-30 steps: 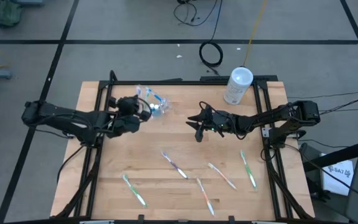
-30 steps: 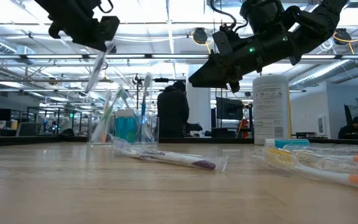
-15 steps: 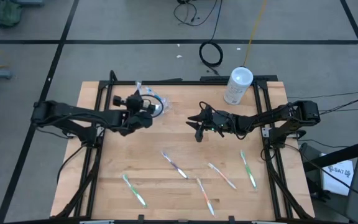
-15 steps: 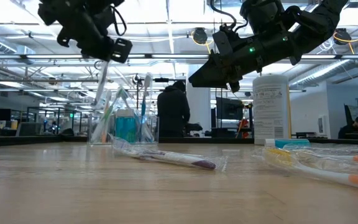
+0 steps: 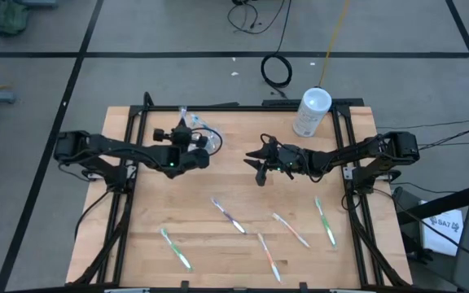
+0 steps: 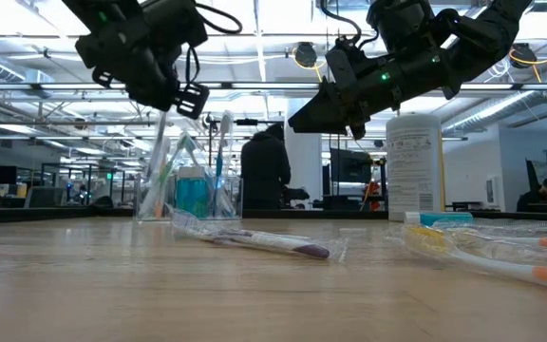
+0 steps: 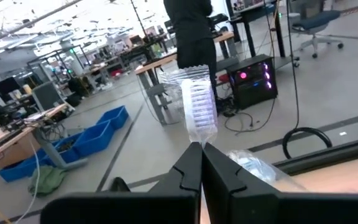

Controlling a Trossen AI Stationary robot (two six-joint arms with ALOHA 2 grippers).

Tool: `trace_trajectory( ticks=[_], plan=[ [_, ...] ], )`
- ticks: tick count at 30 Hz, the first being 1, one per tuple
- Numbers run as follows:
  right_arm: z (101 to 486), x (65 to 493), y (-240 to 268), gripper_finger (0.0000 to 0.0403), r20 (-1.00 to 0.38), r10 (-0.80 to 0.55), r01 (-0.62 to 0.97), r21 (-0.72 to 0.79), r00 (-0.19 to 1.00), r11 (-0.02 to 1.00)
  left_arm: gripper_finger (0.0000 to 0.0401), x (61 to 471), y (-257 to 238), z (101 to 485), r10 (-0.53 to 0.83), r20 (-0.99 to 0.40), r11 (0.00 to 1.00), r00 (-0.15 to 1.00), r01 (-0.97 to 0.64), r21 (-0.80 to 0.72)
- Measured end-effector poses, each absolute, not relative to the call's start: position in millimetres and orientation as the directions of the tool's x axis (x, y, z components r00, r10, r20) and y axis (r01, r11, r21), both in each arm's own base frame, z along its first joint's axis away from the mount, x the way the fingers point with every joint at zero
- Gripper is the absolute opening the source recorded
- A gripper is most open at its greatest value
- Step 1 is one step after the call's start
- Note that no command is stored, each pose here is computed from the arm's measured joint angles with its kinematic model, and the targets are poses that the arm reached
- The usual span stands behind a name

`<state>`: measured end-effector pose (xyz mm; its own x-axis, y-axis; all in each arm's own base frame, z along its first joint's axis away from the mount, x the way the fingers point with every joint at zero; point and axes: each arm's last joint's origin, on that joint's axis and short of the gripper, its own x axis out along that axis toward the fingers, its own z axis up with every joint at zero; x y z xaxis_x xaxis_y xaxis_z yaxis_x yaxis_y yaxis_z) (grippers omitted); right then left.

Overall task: Pick & Place toothbrushing station
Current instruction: Put the violet toothbrush into the transparent organizer

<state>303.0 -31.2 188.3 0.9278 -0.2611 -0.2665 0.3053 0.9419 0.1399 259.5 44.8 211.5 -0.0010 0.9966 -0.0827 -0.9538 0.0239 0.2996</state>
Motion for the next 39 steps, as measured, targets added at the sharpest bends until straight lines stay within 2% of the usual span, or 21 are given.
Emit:
trace_trajectory(
  ticks=[3,10,16,20,32,39],
  plan=[
    [188,303,-31,0.0105,-0.266,-0.261,0.305,0.140,0.928,0.942,0.0002,262,45,206,0.997,-0.079,0.018,-0.006,-0.954,0.299],
    [188,303,-31,0.0105,-0.267,-0.261,0.305,0.140,0.928,0.942,0.0002,261,49,200,0.996,-0.088,-0.005,-0.022,-0.982,0.189],
    [188,303,-30,0.0105,-0.267,-0.259,0.303,0.141,0.928,0.943,0.0002,254,49,196,0.995,-0.096,-0.011,-0.033,-0.976,0.219],
    [188,303,-31,0.0105,-0.268,-0.259,0.304,0.140,0.928,0.942,0.0003,254,49,194,0.989,-0.149,0.022,-0.010,-0.976,0.217],
    [188,303,-31,0.0105,-0.267,-0.259,0.303,0.141,0.928,0.942,0.0006,246,48,181,0.979,-0.202,0.013,0.003,-0.999,0.052],
    [188,303,-31,0.0105,-0.267,-0.259,0.303,0.141,0.928,0.942,0.0003,247,50,179,0.963,-0.267,0.048,0.023,-0.995,0.090]
  ],
)
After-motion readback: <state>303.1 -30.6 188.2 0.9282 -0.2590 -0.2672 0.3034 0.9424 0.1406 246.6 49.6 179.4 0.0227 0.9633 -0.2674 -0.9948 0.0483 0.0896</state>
